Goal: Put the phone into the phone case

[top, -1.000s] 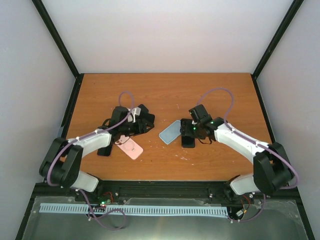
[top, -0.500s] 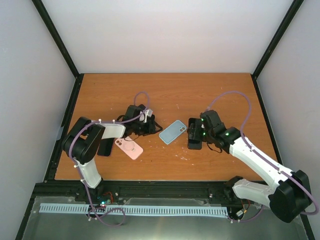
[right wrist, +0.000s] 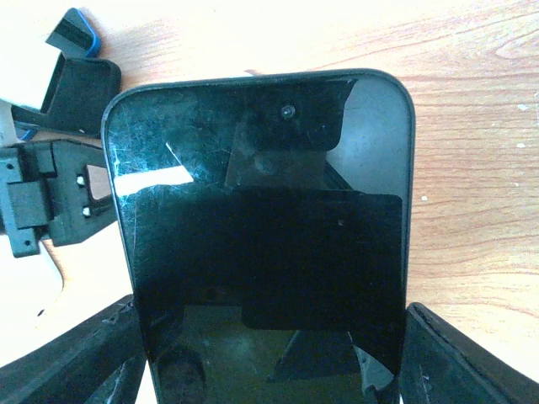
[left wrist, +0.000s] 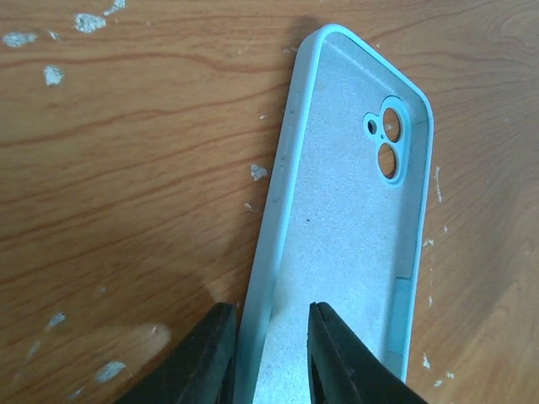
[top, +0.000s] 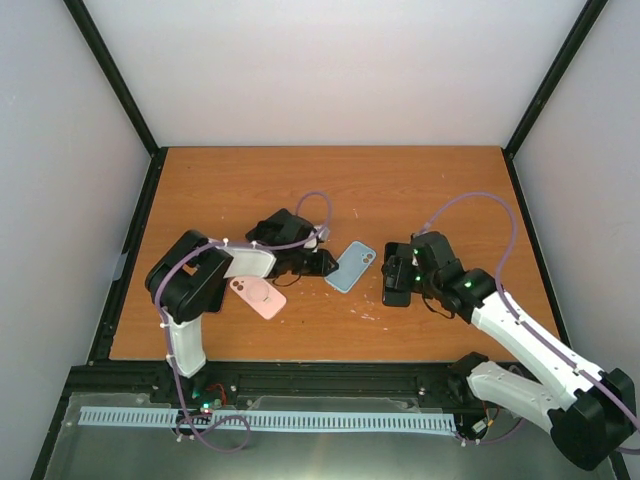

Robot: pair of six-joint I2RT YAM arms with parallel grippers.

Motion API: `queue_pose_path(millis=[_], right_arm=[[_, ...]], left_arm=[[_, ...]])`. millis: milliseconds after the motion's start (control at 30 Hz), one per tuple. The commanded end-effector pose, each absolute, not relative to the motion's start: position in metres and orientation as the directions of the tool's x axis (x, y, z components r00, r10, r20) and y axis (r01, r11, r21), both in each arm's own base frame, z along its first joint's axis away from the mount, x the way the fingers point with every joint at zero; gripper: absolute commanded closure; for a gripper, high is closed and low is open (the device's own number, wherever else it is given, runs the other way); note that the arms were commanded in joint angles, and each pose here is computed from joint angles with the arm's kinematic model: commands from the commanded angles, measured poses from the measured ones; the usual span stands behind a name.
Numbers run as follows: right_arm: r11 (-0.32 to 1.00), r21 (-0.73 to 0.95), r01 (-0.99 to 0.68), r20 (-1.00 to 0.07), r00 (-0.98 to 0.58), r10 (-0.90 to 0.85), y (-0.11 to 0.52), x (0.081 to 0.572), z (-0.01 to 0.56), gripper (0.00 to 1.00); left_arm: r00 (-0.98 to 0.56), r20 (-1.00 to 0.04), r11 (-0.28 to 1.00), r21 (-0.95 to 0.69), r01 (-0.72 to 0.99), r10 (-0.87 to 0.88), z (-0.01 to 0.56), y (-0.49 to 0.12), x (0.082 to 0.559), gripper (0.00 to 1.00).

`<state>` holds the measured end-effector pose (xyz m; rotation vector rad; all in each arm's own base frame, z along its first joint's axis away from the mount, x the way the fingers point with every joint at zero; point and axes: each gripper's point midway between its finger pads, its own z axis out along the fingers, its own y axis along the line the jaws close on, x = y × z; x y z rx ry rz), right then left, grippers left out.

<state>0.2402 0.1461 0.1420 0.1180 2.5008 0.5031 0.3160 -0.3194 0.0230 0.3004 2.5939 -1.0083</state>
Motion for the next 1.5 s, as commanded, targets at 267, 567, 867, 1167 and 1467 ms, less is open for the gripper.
queue_pose_path(millis=[267,567,867,1167,1467], right_arm=[[0.899,0.437,-0.031,-0.554,-0.797,0.242,0.144,0.233,0.162,0.46],[0.841,0.540,-0.030,-0.489,-0.825,0.284,0.159,0.224,0.148,0.47],[0.806,0.591,-0.012,-0.426,-0.853,0.300,0.174,0.227,0.134,0.48],[0.788,0.616,0.016,-0.391,-0.862,0.322,0.190,0.237,0.129,0.48],[0.801,0.599,0.009,-0.376,-0.880,0.291,0.226,0.248,0.123,0.48]], left_arm=[[-0.961,-0.264,0.883,-0.427,0.194,0.084,-0.011,-0.297,0.248,0.99],[-0.981,-0.172,0.918,-0.395,-0.018,-0.094,-0.009,-0.260,0.198,1.00],[-0.990,-0.115,0.675,-0.737,0.031,-0.081,0.032,-0.311,0.176,0.68],[-0.988,-0.143,0.529,-0.843,0.094,-0.053,0.061,-0.321,0.171,0.39],[-0.939,-0.256,0.610,-0.790,0.065,-0.231,0.079,-0.258,0.203,0.00]])
